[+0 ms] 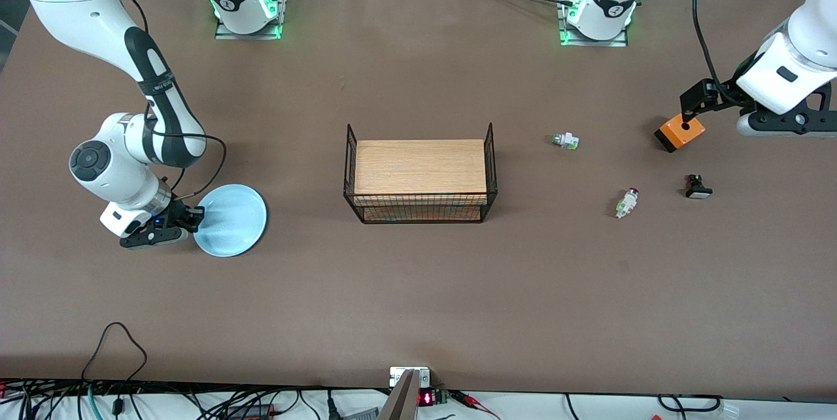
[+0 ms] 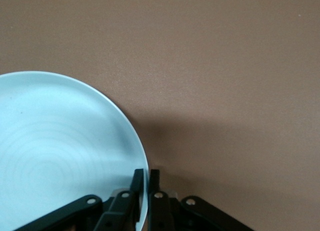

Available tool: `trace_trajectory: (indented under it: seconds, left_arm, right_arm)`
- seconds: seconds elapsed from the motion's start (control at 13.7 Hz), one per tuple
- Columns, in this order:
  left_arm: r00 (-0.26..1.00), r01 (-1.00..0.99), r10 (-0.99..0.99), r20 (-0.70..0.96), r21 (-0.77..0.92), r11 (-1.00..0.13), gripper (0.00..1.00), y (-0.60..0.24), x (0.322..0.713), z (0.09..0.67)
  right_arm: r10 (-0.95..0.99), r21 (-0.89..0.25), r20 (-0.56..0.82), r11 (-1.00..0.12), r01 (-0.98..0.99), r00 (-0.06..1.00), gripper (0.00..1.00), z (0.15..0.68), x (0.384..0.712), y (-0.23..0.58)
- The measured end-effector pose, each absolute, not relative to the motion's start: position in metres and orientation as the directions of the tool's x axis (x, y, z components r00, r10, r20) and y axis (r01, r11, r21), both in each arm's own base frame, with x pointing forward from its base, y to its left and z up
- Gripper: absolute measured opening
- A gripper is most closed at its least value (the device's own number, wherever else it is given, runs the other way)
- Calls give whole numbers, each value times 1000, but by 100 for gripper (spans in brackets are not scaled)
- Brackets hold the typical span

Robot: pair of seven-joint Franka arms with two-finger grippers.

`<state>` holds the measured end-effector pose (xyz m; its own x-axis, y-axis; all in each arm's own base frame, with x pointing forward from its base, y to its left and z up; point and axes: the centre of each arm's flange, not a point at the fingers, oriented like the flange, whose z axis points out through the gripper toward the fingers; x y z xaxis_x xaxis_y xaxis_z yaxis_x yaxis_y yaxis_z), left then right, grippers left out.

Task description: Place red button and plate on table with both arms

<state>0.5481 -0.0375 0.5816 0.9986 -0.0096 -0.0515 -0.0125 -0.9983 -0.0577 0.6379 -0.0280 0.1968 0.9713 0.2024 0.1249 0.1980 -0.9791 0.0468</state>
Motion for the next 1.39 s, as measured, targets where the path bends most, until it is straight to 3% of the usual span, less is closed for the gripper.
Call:
trace_trajectory:
  seconds: [0.66, 1.1, 1.39]
  left_arm:
    - [999, -17, -14, -52, -58, -998, 100, -40, 548, 582]
    - [999, -16, -13, -52, -58, -998, 100, -40, 548, 582]
    - [999, -18, -15, -52, -58, -998, 100, -39, 548, 582]
  right_arm:
    - [208, 52, 167, -978, 202, 964, 100, 197, 641, -24]
    - [209, 36, 116, -978, 206, 971, 100, 206, 641, -21]
    - [199, -15, -60, -980, 198, 978, 100, 324, 663, -21]
